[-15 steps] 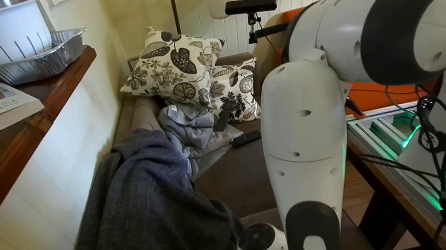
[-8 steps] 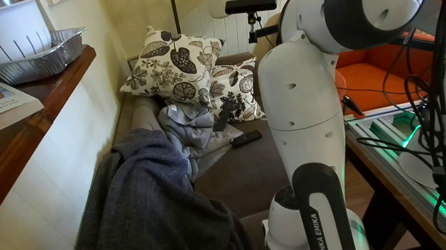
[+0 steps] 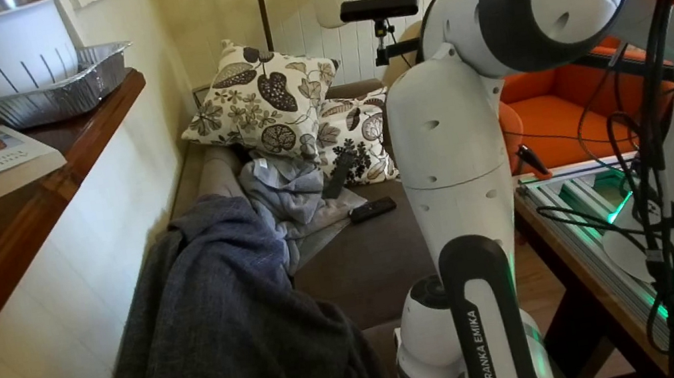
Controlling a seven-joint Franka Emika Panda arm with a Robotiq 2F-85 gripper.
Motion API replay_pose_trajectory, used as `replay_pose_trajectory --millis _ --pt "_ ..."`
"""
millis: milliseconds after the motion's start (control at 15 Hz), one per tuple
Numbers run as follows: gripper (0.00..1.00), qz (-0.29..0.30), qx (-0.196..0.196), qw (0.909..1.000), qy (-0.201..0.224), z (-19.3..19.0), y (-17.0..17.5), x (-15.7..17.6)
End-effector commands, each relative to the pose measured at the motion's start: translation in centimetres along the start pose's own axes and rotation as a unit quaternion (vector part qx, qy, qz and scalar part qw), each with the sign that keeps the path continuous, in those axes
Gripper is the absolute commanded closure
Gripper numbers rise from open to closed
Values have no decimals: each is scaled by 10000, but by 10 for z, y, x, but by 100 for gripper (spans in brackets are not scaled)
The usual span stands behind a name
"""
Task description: Pull the fleece slightly to the left
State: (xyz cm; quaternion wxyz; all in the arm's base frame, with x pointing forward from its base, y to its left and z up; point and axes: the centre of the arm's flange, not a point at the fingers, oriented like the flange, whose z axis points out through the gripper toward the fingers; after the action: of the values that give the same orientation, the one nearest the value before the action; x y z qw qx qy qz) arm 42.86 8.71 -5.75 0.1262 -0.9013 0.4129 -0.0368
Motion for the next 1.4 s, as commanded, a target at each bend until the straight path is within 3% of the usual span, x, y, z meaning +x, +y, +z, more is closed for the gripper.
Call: replay_pose_trajectory --millis 0,200,267,400,600,1000,1333 --pt "0 -68 117 9999 103 23 -22 16" --pt "0 -29 -4 10000 -52 44 -29 29" --pt "25 -44 -85 9998 -152 51 -29 32" --pt "34 -38 -198 9993 -315 65 -30 36" --pt "57 -65 -303 9979 -569 77 -32 37" --pt "98 -176 -264 9968 -730 57 -43 28" --pt "98 -241 -96 9985 -477 14 -45 18"
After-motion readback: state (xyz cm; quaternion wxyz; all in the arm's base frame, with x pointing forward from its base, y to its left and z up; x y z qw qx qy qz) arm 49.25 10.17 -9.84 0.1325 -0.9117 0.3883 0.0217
